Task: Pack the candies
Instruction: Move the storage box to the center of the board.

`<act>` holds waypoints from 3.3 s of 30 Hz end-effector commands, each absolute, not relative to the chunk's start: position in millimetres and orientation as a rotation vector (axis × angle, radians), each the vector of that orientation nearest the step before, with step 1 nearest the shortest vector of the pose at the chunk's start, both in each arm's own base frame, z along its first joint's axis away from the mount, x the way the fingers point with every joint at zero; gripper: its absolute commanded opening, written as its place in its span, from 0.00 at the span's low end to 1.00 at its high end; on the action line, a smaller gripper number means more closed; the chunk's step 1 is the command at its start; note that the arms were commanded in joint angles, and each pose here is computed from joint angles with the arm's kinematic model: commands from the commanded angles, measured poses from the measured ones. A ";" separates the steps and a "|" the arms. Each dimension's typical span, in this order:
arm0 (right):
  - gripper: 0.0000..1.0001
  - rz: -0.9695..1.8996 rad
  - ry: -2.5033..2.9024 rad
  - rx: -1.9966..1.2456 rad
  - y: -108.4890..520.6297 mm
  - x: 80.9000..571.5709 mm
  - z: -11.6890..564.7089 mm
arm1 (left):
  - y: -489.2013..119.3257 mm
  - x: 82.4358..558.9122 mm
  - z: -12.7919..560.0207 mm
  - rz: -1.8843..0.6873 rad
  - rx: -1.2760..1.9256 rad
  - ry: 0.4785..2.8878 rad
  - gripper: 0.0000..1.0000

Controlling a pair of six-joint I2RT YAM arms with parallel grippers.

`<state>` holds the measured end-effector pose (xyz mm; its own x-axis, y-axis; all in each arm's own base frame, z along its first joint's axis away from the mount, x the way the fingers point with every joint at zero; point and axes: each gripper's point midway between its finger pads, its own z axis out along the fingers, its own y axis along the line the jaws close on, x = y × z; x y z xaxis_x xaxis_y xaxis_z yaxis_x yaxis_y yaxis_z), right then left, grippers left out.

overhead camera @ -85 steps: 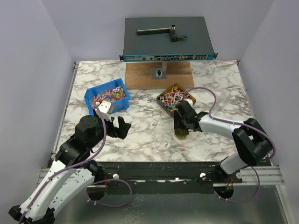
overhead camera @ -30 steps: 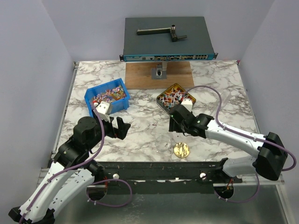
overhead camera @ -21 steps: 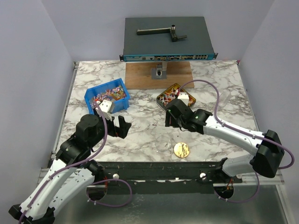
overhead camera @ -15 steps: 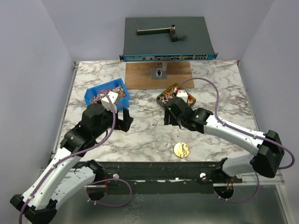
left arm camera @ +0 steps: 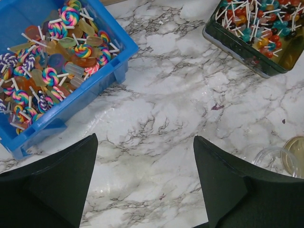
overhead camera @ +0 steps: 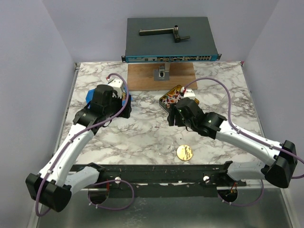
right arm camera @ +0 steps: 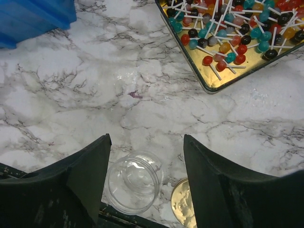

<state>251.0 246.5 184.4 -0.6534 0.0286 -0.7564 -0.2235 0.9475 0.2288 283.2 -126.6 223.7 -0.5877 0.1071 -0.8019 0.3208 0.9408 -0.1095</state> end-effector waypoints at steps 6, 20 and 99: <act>0.67 0.468 2.224 -0.183 241.1 233.8 191.8 | -117.1 316.7 202.2 -0.309 0.254 2.324 0.78; 0.69 0.592 2.177 -0.222 238.5 215.4 210.0 | -74.8 369.0 162.9 -0.055 0.197 2.465 0.81; 0.69 0.466 2.233 -0.195 206.8 205.2 184.6 | -207.3 334.6 120.1 -0.954 -0.480 2.503 0.00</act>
<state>209.4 217.9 187.0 -0.6424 0.0218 -0.7660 -0.3141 0.9043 0.2892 346.0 -161.5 111.8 -0.8333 -0.3534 -0.4251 -0.0926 0.8474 -0.5229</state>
